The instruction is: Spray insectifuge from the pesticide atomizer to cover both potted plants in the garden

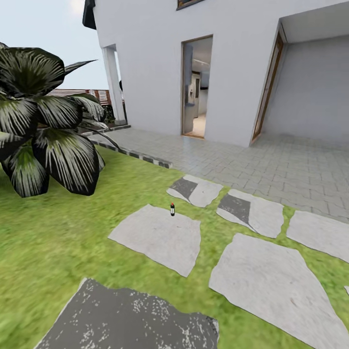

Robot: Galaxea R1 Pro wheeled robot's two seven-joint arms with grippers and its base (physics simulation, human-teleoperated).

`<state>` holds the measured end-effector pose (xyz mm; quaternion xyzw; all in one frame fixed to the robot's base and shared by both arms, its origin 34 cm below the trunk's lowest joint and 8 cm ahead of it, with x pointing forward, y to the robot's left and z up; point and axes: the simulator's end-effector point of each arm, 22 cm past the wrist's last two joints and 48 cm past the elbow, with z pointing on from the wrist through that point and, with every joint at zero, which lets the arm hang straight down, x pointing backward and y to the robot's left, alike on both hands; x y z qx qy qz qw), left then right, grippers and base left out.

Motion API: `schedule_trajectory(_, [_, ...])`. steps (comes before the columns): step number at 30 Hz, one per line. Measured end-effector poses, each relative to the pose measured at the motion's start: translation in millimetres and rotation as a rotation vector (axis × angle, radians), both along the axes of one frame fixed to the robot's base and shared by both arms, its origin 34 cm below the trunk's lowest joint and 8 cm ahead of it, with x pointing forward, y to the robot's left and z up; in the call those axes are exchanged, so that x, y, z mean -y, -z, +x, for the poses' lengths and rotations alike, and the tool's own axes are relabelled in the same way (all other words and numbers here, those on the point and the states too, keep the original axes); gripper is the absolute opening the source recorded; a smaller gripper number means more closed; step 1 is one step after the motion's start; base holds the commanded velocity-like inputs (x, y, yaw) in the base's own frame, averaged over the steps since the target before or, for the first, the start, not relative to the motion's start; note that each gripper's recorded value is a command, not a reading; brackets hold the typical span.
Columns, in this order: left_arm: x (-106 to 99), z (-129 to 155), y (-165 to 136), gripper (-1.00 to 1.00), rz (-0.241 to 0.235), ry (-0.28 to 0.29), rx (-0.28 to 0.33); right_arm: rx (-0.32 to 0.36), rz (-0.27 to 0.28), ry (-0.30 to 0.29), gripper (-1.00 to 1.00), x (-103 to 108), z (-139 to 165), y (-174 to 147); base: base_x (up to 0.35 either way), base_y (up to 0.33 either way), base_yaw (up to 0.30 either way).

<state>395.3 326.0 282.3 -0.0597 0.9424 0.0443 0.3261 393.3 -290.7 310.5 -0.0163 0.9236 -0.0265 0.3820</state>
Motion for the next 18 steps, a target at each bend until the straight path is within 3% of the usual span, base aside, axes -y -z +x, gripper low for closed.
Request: schedule_trajectory(18, [0.0, -0.1, 0.0, 1.00, 0.000, 0.000, 0.000, -0.001, 0.000, 0.000, 1.00, 0.1, -0.1, 0.1, 0.298, 0.219, -0.001])
